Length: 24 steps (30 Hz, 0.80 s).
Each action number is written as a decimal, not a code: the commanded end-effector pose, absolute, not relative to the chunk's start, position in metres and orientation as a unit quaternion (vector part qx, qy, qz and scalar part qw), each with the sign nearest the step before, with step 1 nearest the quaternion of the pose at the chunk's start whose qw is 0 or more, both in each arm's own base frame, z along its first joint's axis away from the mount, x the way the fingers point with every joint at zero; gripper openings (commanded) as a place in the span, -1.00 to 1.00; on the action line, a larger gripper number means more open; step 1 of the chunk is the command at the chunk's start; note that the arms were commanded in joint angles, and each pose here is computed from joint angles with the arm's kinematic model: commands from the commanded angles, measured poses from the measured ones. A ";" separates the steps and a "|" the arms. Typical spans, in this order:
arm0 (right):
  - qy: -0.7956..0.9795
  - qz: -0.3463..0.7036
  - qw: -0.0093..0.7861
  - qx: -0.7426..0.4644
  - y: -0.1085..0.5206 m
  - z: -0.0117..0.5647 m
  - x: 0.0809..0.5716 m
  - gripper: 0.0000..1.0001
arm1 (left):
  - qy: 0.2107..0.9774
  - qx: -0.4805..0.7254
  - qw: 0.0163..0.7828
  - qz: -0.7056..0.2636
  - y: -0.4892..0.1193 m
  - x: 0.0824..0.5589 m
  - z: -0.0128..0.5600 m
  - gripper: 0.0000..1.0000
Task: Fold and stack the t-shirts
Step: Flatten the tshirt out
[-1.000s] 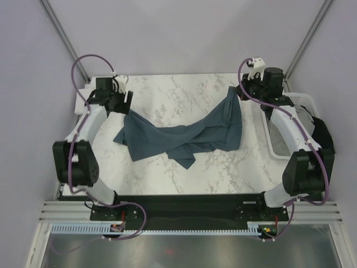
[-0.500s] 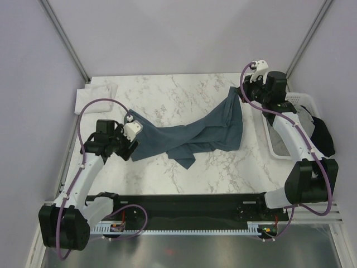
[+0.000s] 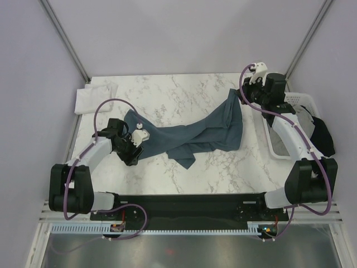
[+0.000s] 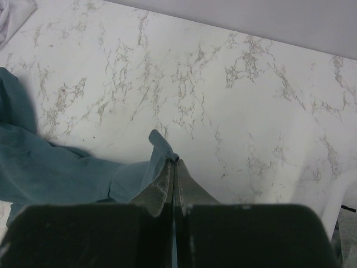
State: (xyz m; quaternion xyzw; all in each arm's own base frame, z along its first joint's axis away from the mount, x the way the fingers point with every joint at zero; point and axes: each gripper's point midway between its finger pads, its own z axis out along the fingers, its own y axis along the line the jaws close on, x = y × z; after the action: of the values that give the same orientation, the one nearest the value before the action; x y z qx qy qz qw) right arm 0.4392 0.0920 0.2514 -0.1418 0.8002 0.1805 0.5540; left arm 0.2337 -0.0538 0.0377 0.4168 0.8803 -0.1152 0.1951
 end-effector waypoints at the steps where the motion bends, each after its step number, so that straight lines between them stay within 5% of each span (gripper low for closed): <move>1: 0.780 0.177 0.582 -0.149 0.092 0.271 0.441 -1.00 | 0.864 0.436 0.216 -0.129 -0.063 0.250 0.047 0.27; 24: 0.783 0.169 0.580 -0.150 0.089 0.266 0.443 -1.00 | 0.880 0.419 0.166 -0.149 -0.065 0.249 0.016 0.03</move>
State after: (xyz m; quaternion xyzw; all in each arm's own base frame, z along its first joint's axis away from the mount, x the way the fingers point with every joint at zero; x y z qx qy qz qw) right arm 0.4395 0.0906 0.2490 -0.1410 0.8015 0.1765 0.5536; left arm 0.2464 -0.0611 0.0180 0.4155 0.8838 -0.1408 0.1627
